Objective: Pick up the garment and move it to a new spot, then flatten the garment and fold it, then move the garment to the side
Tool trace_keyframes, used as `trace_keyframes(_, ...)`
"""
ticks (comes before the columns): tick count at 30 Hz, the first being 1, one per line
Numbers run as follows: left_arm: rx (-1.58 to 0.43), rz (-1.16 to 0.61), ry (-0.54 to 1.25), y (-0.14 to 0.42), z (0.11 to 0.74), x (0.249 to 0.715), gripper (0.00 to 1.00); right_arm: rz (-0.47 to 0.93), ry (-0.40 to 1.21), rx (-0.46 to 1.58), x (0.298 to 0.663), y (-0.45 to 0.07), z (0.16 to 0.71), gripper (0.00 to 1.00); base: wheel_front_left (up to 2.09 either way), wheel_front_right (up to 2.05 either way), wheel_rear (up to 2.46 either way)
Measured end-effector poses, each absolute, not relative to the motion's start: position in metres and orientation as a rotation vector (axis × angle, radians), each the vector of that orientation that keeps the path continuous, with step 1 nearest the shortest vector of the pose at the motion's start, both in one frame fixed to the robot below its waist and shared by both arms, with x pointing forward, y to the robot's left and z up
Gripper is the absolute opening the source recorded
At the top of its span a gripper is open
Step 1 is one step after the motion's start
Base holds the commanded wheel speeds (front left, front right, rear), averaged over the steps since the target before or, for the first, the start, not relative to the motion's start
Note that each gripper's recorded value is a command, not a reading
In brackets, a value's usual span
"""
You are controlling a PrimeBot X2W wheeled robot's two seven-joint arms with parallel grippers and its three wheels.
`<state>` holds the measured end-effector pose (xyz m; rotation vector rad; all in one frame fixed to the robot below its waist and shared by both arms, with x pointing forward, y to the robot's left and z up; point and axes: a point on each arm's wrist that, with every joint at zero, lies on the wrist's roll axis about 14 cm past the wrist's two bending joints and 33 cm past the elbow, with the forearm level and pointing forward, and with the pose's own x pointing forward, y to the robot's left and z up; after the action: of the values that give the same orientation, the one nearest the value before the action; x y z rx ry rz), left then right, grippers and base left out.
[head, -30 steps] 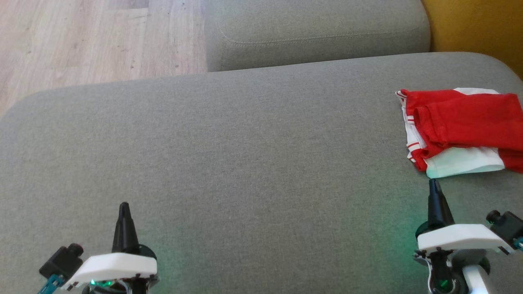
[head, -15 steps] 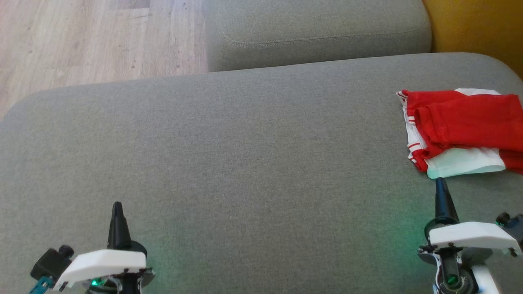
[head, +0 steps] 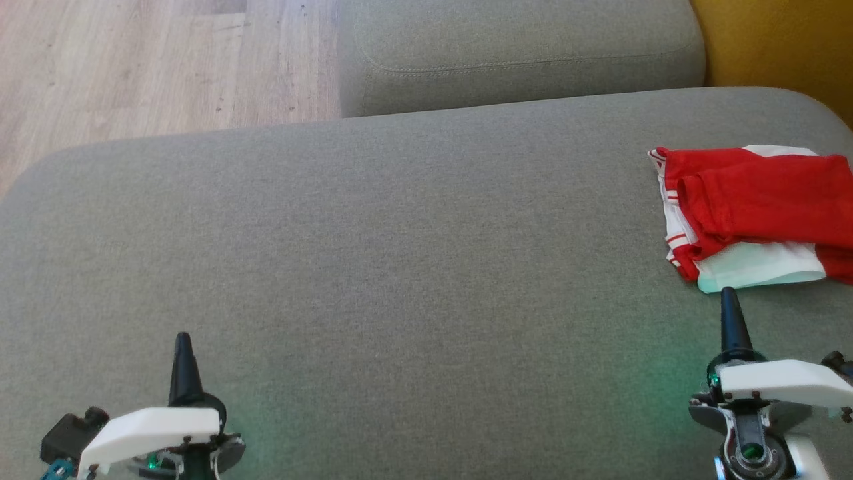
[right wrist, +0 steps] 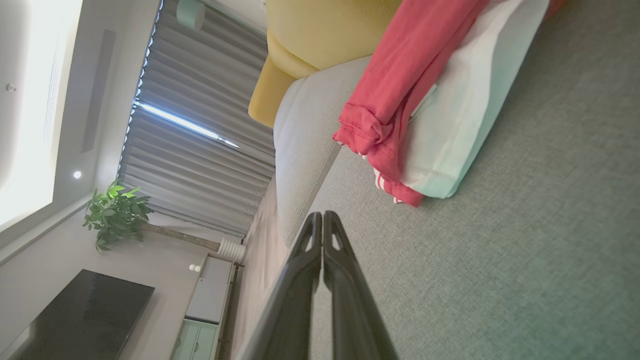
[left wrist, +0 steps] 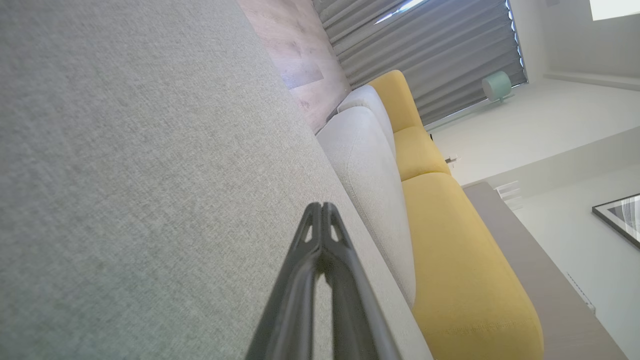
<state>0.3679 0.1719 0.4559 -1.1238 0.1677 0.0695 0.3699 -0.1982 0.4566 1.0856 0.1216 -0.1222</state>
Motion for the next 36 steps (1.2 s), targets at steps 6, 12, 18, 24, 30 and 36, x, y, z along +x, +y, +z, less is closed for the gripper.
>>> trace_keyframes(6,-1.181,0.066,0.166,0.172,0.457,0.368,0.0,-0.122,0.118,1.148,0.371,-0.199,0.459,0.0,0.0,0.0,0.0)
trace_keyframes(12,-1.241,0.073,0.16,0.175,0.459,0.368,0.0,-0.121,0.106,1.211,0.372,-0.2,0.462,0.0,0.0,0.0,0.0)
trace_keyframes(18,-1.29,0.079,0.151,0.179,0.46,0.369,0.0,-0.12,0.1,1.265,0.372,-0.201,0.464,0.0,0.0,0.0,0.0)
trace_keyframes(24,-1.348,0.075,0.147,0.179,0.462,0.37,0.0,-0.117,0.088,1.329,0.373,-0.203,0.467,0.0,0.0,0.0,0.0)
trace_keyframes(30,-1.405,0.074,0.142,0.181,0.464,0.37,0.0,-0.11,0.081,1.391,0.374,-0.203,0.469,0.0,0.0,0.0,0.0)
trace_keyframes(36,-1.464,0.072,0.125,0.185,0.467,0.371,0.0,-0.103,0.07,1.454,0.375,-0.204,0.473,0.0,0.0,0.0,0.0)
